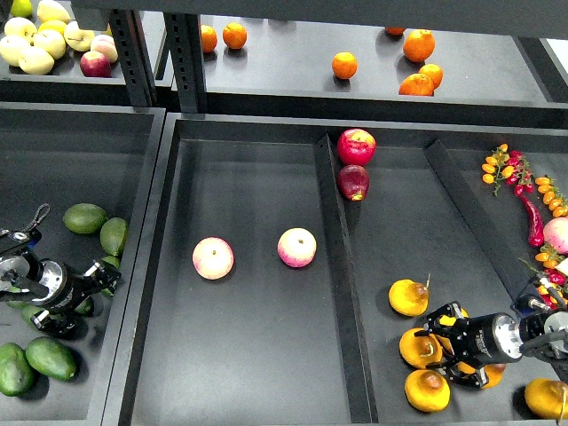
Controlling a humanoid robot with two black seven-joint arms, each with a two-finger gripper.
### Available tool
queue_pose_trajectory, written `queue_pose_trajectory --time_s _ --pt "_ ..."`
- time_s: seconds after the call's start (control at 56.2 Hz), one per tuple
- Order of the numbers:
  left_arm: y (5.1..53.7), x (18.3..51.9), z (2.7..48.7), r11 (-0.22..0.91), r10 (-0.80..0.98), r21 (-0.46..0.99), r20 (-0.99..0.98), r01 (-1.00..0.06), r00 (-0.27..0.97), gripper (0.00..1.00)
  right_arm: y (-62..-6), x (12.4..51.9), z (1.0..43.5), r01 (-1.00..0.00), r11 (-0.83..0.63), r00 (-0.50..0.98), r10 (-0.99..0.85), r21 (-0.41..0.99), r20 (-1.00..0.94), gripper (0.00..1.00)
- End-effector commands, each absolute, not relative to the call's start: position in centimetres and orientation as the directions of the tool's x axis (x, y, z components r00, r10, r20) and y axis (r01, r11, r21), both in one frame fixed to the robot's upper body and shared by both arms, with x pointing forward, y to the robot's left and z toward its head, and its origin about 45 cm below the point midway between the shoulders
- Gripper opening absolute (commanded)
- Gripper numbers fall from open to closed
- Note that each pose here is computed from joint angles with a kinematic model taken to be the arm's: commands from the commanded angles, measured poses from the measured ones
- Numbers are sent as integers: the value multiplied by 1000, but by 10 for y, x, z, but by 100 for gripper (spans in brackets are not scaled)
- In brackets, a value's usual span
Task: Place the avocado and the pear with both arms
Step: 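Lower the pear among the other pears and open the right gripper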
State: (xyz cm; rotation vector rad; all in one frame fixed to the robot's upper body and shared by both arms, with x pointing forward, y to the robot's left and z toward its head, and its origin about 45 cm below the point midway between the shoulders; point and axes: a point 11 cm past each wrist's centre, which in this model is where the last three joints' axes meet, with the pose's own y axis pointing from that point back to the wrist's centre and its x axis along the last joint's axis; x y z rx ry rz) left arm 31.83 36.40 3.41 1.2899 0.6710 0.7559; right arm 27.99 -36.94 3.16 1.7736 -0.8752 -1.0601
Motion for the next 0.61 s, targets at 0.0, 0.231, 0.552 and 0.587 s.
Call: queue_pose_trajectory --time_s 0.0,0.231,0.552,0.587 --pt "364 319 35 111 804 987 -20 -118 594 84 -370 280 32 -130 -375 392 -870 918 -300 85" --pt "360 328 41 121 804 983 -16 -137 594 85 -377 283 41 -148 -376 386 -873 915 -297 99" --pt "352 356 66 228 867 940 -78 -253 492 100 -373 301 69 -247 -465 330 -865 850 -378 100" --pt "350 359 69 249 877 930 -97 -272 471 100 -373 305 73 -266 -476 320 -864 838 -389 100"
